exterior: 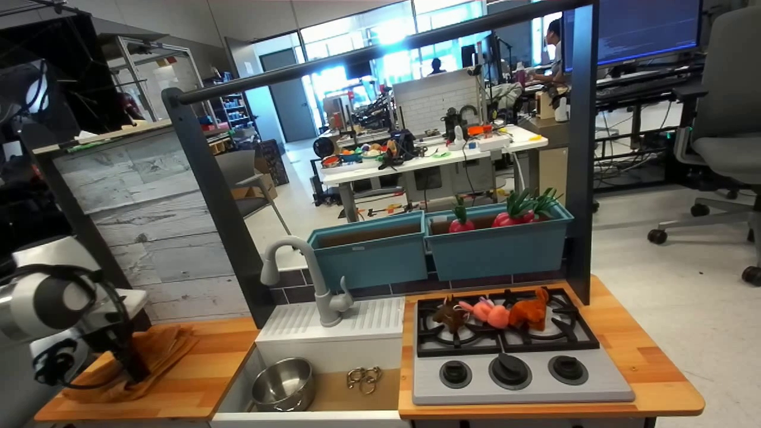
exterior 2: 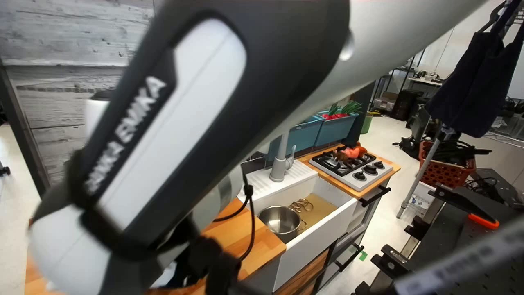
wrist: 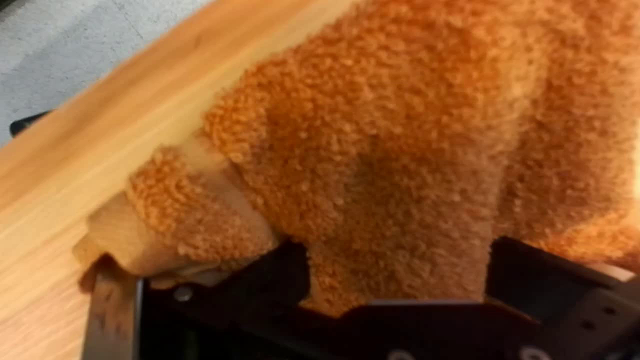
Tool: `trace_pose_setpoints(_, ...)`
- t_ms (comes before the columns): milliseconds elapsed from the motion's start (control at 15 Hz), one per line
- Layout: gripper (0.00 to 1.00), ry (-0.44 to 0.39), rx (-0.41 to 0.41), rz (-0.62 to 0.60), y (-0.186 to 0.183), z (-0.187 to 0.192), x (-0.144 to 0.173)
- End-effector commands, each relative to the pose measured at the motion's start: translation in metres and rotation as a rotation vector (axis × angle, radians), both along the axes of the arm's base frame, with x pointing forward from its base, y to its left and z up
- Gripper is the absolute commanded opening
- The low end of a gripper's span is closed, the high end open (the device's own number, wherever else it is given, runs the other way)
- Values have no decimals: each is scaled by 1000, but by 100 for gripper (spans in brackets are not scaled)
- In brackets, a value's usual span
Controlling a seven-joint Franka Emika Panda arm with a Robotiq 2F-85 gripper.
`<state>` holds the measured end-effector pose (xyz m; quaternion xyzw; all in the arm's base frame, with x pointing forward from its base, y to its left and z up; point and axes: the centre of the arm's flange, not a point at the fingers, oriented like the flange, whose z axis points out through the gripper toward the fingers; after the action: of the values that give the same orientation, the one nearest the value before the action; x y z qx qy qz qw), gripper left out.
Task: Use the towel to wipe the left side of the countertop, place the two plush toys on the stove inside the silver pot
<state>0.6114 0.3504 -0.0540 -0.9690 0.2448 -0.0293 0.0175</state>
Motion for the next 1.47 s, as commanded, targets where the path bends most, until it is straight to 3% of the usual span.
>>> trace_pose_setpoints(0, 100, 46, -39, -192, -94, -20, 37)
trace_pose_setpoints(133, 100, 86, -73, -277, -137, -29, 39)
trace_pose_setpoints(333, 100, 155, -95, -226, -133, -38, 21)
trace_pose_setpoints(733, 100, 111, -4, 97, -11, -28, -18)
trace_pose_setpoints(1000, 100, 96, -5, 197, 70, -36, -46)
trace_pose_setpoints(1133, 100, 116, -25, 186, 66, -38, -47)
trace_pose_setpoints(1400, 100, 178, -108, 54, -10, -42, -34)
